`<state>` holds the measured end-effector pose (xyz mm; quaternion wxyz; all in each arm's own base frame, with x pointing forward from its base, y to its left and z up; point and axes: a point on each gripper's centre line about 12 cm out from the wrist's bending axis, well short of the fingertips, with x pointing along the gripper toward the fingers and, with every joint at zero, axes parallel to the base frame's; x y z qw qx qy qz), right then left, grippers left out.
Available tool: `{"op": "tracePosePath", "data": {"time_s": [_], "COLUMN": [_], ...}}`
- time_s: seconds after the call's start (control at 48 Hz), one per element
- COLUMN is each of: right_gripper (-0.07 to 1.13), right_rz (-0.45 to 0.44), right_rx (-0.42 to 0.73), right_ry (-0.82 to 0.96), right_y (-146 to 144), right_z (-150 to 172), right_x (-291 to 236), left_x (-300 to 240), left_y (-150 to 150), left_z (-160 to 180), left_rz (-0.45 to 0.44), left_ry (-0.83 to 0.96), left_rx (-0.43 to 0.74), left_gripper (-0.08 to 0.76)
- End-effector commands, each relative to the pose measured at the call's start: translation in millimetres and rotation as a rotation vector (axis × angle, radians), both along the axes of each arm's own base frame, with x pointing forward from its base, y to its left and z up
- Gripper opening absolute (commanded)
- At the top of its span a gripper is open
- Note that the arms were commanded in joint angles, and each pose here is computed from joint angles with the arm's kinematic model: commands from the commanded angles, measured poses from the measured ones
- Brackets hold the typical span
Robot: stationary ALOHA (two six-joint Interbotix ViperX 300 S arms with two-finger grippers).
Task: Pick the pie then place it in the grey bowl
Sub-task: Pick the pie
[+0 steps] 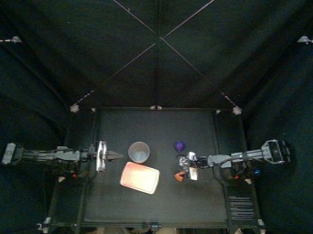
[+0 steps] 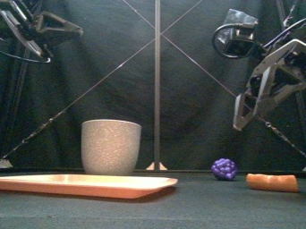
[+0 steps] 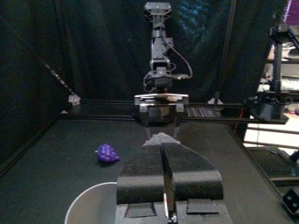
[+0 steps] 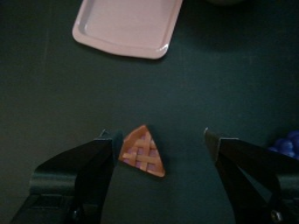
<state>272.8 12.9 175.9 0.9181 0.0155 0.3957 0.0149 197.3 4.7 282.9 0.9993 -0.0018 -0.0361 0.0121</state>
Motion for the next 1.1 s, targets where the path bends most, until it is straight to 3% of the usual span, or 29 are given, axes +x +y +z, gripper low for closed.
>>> {"op": "tracePosePath", "data": {"time_s": [0.021, 0.333, 0.854, 0.958, 1.104], "right_gripper": [1.06, 1.06, 1.05, 1.01, 0.85], "right_rz": [0.051, 0.212, 0.25, 0.25, 0.241], "right_rx": [-0.025, -0.153, -0.22, -0.221, -0.218], "right_ry": [0.069, 0.318, 0.393, 0.382, 0.389], "right_y": [8.9, 32.3, 28.6, 29.5, 27.0], "right_z": [-4.7, -38.6, -65.9, -63.6, -65.8], "right_x": [10.7, 19.8, 32.6, 38.2, 40.3], "left_x": [1.5, 0.8, 0.1, 0.1, 0.0], "left_y": [2.7, 9.0, 9.7, 10.0, 10.1], "left_z": [6.6, 4.1, 0.5, 0.5, -0.1], "left_rz": [0.014, 0.045, 0.049, 0.051, 0.051], "left_ry": [-0.021, -0.015, -0.008, -0.008, -0.006], "left_rx": [0.004, 0.005, 0.0, 0.0, -0.001], "left_gripper": [-0.021, -0.021, -0.021, -0.021, -0.021]}}
